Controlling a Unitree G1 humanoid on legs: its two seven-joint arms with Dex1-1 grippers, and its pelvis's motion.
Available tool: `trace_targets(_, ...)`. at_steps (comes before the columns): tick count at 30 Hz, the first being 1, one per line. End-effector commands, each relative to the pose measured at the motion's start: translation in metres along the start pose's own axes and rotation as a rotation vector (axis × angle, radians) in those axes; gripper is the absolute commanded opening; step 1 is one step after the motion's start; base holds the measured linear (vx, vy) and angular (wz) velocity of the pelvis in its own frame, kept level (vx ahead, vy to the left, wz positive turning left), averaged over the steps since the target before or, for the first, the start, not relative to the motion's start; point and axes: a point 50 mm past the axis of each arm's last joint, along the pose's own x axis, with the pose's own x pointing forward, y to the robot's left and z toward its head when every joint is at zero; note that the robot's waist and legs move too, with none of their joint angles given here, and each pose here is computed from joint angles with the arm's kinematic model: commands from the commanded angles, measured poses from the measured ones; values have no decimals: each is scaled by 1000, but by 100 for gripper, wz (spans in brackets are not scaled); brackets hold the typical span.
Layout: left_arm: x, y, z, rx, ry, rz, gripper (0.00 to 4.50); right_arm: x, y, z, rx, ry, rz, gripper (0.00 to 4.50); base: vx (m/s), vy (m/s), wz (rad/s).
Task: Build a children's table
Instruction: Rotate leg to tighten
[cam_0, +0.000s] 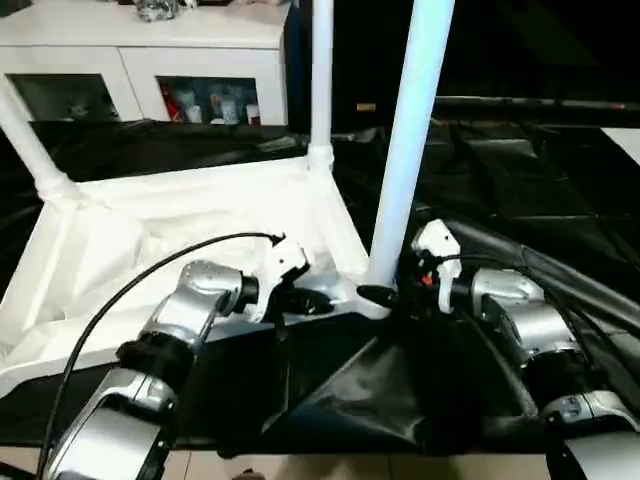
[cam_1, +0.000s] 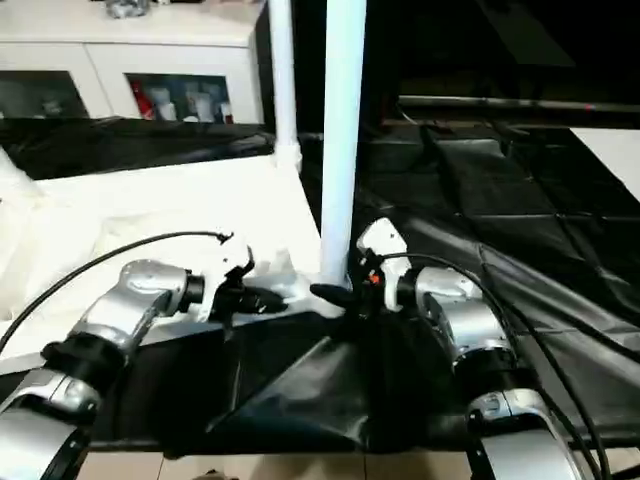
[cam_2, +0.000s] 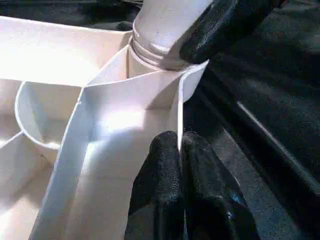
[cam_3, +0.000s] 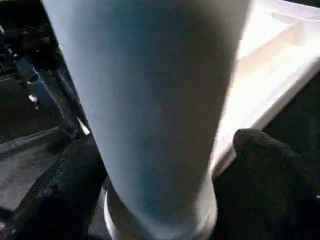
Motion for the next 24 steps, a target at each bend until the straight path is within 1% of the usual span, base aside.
trace_targets(1,3,-5,7,1,-73,-50,0,3,1,0,-14,9,9,385,0,0,0)
trace_targets(3,3,-4,6,-1,-68,-36,0,5,3,-1,-6,8,10,352,0,0,0)
trace_targets(5,3,-3,6,-4,-62,-20,0,7,5,-2,4,9,11,345,0,0,0)
trace_targets(7,5,-2,6,-11,-59,6,0,9,7,-5,13,13,2,321,0,0,0)
trace_targets(8,7,1,7,-16,-55,45,0,12,8,-10,36,28,-39,321,0,0,0)
trace_targets(9,8,2,7,-15,-54,58,0,13,8,-12,45,36,-60,311,0,0,0)
trace_targets(10,11,5,8,-25,-49,95,0,17,8,-18,71,52,-115,306,0,0,0)
trace_targets(11,11,5,8,-25,-49,98,0,17,8,-18,73,53,-119,301,0,0,0)
trace_targets(12,15,8,9,-35,-42,143,0,21,8,-24,105,69,-194,290,0,0,0)
trace_targets(13,16,8,9,-39,-40,156,0,23,9,-25,115,73,-215,278,0,0,0)
trace_targets(15,21,13,11,-48,-30,225,0,29,10,-28,143,67,-280,270,0,0,0)
trace_targets(16,26,17,14,-73,-26,304,0,34,10,-29,194,57,-369,269,0,0,0)
trace_targets(17,28,19,15,-87,-26,340,0,37,10,-29,222,52,-407,267,0,0,0)
trace_targets(18,35,22,19,-118,-30,421,0,44,11,-29,279,44,-491,266,0,0,0)
trace_targets(19,36,23,19,-124,-31,439,0,46,11,-29,289,42,-508,265,0,0,0)
trace_targets(20,43,23,23,-130,-32,487,0,54,13,-26,335,32,-565,265,0,0,0)
trace_targets(21,43,23,23,-130,-32,487,0,54,13,-26,335,32,-565,265,0,0,0)
trace_targets(22,46,23,25,-125,-32,493,0,58,13,-24,356,27,-581,265,0,0,0)
trace_targets(23,50,22,28,-121,-39,498,0,63,15,-18,350,10,-585,265,0,0,0)
trace_targets(24,56,20,32,-105,-54,490,0,70,17,-9,300,-8,-564,265,0,0,0)
